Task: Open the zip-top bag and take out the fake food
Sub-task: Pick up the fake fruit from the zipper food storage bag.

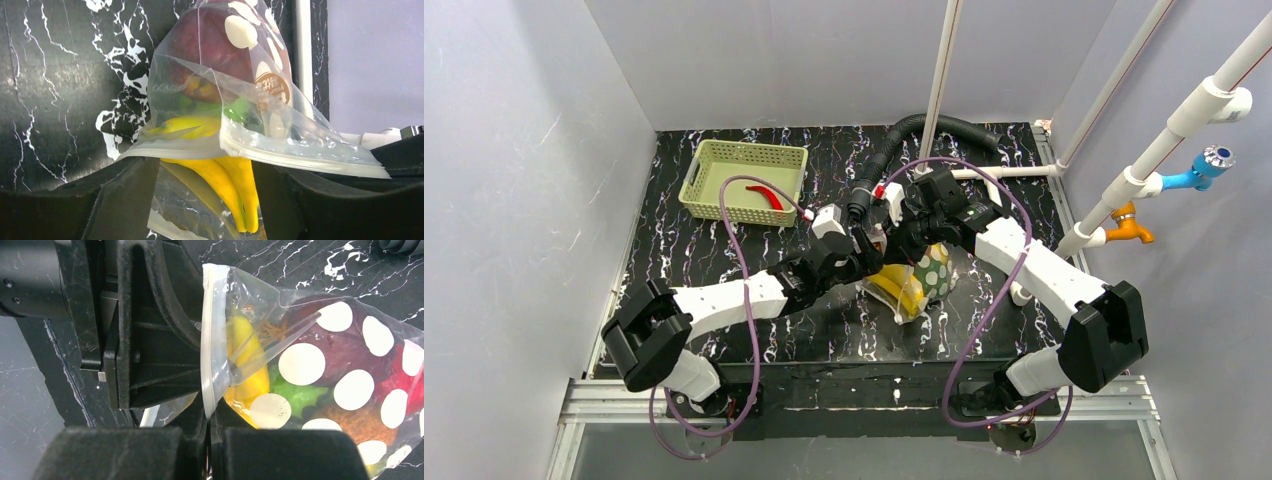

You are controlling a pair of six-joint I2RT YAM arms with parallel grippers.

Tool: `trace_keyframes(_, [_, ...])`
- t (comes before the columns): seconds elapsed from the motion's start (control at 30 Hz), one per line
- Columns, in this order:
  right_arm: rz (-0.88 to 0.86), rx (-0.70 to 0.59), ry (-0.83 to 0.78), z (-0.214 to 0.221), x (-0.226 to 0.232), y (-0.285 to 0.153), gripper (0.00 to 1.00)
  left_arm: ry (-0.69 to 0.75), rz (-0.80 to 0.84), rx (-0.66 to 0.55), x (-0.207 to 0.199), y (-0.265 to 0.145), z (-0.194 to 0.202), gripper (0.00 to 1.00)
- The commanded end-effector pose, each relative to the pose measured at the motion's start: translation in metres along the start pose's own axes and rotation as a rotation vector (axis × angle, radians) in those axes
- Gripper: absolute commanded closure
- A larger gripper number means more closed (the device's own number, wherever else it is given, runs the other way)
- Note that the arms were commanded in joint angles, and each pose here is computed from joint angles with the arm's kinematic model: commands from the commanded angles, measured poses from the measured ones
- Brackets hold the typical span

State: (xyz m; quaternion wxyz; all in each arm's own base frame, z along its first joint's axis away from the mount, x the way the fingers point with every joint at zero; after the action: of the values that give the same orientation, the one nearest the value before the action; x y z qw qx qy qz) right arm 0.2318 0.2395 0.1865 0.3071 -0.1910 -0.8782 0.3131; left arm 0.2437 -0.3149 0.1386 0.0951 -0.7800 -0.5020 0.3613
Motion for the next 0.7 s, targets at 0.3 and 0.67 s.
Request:
trace_keyframes(0.3, [-0.04,-0.032,-0.031,-0.008,0.009,-0.004,0.99,0.236,0.067,-0.108,0.006,0.01,-0.015,0.32])
trace_keyframes(0.67, [-0.048,-0.029,-0.03,-0.008,0.01,-0.004,0.99,0.0,-0.096,-0.064,0.018,0.031,-0.008,0.55])
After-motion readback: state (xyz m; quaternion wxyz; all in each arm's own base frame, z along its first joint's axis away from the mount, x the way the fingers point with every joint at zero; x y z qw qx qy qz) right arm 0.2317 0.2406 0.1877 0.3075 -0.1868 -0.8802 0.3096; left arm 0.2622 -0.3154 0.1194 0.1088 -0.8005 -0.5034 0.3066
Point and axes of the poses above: each gripper's point midway between its finger pads, its own y axis out along the fingers, its own x axis along the line the jaws close on, z = x × y, the point moved 3 cm from there along -y, back along the fingers, and after that the axes turned 15 degrees about y, right-handed, at the moved point
